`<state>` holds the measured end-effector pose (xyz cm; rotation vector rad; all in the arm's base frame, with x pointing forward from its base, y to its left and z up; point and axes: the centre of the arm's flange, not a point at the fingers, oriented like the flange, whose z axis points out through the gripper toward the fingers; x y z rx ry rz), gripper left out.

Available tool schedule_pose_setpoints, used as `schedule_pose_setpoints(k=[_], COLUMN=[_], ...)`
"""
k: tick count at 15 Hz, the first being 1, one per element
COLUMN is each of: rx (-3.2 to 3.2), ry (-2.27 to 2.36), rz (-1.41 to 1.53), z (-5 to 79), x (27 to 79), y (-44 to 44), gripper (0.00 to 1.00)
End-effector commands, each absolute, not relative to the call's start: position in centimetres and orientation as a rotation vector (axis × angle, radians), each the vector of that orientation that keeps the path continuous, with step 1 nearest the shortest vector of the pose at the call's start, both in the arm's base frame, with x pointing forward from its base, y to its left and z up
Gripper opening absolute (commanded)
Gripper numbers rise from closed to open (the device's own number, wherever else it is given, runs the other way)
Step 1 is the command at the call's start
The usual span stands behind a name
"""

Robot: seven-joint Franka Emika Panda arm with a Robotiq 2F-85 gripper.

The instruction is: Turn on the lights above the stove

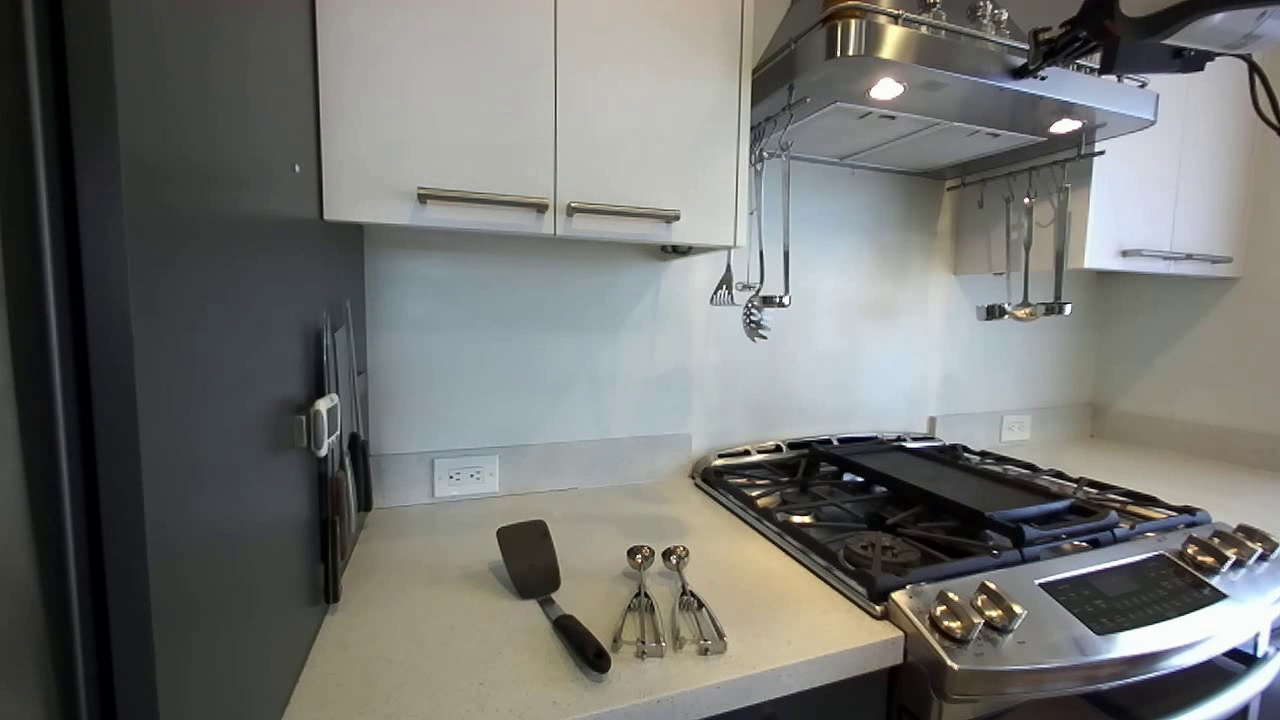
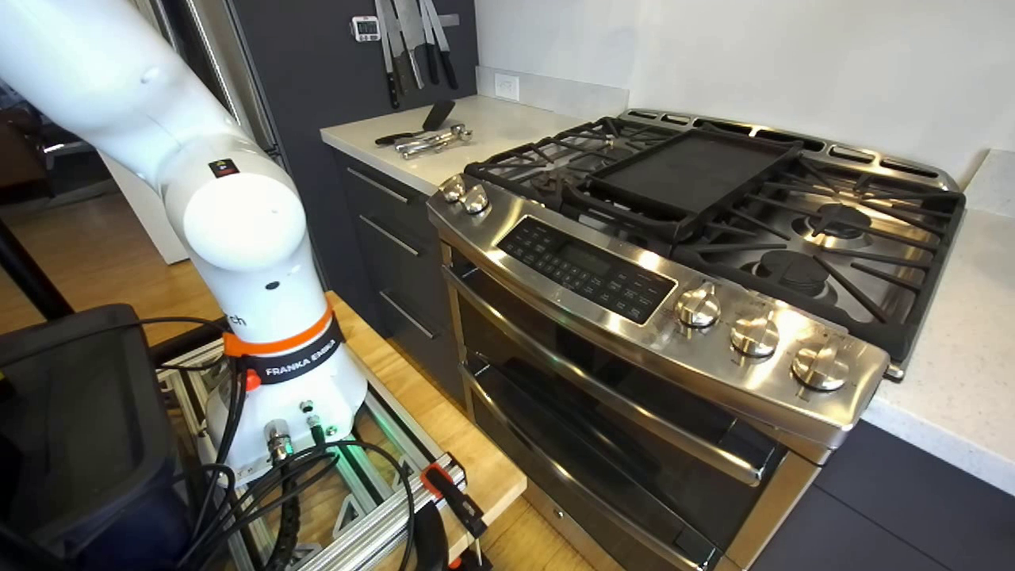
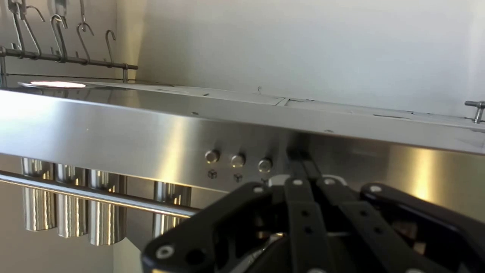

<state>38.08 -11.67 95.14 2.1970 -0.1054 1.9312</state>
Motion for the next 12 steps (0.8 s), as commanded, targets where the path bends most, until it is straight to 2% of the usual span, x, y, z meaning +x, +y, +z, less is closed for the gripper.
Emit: schedule_pose_setpoints(k=[1, 5, 10, 11, 12], rx=[2.251, 2.292, 2.470, 2.544, 2.595], ry=[-0.090, -0.096, -0.091, -0.077, -0.061], rz=[1.923, 1.899, 1.719, 1.639, 1.571], z=[95.0, 94.8, 93.4, 92.8, 92.1], x=[36.0, 32.7, 28.5, 27.8, 27.3], y=[-11.6, -11.7, -12.3, -12.1, -11.8], gripper=[0.00, 0.00, 0.00, 0.26, 0.27])
